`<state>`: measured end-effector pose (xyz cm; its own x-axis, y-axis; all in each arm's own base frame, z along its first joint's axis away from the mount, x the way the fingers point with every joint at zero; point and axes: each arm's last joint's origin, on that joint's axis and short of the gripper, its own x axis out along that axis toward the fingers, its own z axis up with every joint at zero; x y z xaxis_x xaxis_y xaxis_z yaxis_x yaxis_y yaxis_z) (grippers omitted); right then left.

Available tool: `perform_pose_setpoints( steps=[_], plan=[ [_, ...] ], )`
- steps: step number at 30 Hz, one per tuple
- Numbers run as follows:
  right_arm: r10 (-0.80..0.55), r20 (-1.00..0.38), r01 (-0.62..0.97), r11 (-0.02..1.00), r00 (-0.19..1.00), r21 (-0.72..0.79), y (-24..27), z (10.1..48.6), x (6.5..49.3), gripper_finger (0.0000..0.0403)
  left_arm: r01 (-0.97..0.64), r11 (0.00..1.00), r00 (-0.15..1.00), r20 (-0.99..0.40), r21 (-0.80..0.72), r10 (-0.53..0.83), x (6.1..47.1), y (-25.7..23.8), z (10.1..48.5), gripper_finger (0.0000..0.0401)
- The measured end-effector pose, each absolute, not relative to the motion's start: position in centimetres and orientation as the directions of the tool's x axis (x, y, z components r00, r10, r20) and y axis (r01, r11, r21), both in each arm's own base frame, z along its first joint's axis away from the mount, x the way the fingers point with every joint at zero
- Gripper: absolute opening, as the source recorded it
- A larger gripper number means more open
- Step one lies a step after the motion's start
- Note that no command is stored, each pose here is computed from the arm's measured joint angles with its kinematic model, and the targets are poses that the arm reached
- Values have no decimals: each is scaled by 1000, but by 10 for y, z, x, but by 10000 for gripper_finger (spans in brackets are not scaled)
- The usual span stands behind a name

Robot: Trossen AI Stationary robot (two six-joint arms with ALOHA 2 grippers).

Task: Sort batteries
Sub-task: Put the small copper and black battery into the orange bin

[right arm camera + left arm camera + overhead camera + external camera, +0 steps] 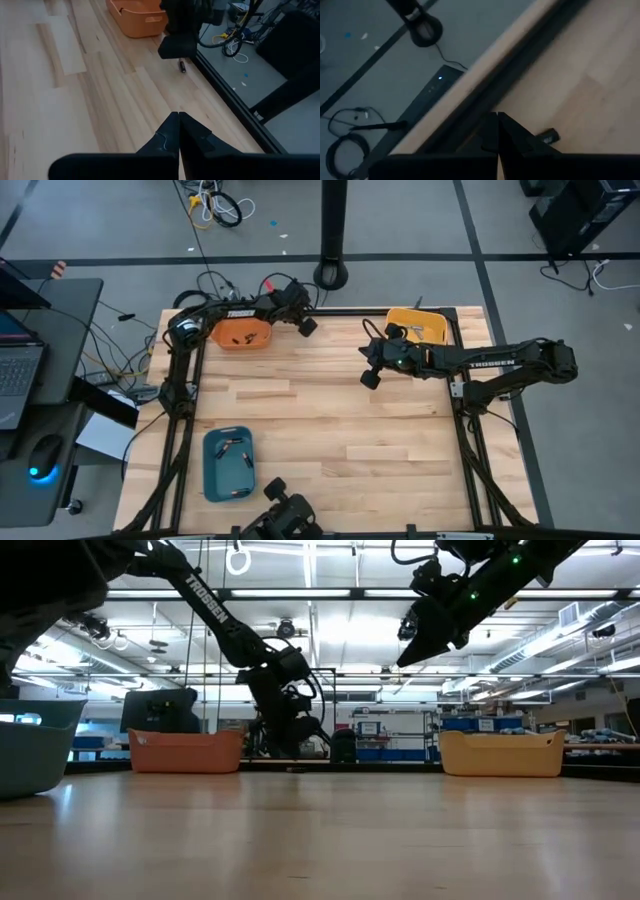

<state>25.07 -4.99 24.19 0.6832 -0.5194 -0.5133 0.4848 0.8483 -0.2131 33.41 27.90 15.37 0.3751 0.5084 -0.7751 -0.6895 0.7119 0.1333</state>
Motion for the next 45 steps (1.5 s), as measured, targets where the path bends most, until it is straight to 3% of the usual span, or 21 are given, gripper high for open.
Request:
perform_pose_setpoints(
  steps=[8,19,27,32,38,45],
  plan=[
    [-510,-516,478,854,688,-208,-50,242,251,11,-458,876,399,-844,155,358,332,270,148,5],
    [-496,-520,464,862,695,-203,-49,242,251,11,-329,923,323,-895,198,307,324,264,145,5],
    [-494,-521,460,864,696,-204,-49,242,251,12,-369,910,366,-870,190,330,321,260,172,5],
    [-494,-521,460,864,696,-204,-49,242,251,12,-314,941,372,-895,130,247,316,253,178,9],
    [-494,-520,460,864,696,-204,-49,242,251,12,-294,948,320,-921,125,221,315,251,167,68],
    [-494,-520,461,864,696,-204,-49,242,251,12,-308,938,389,-878,161,279,322,257,169,151]
  ],
)
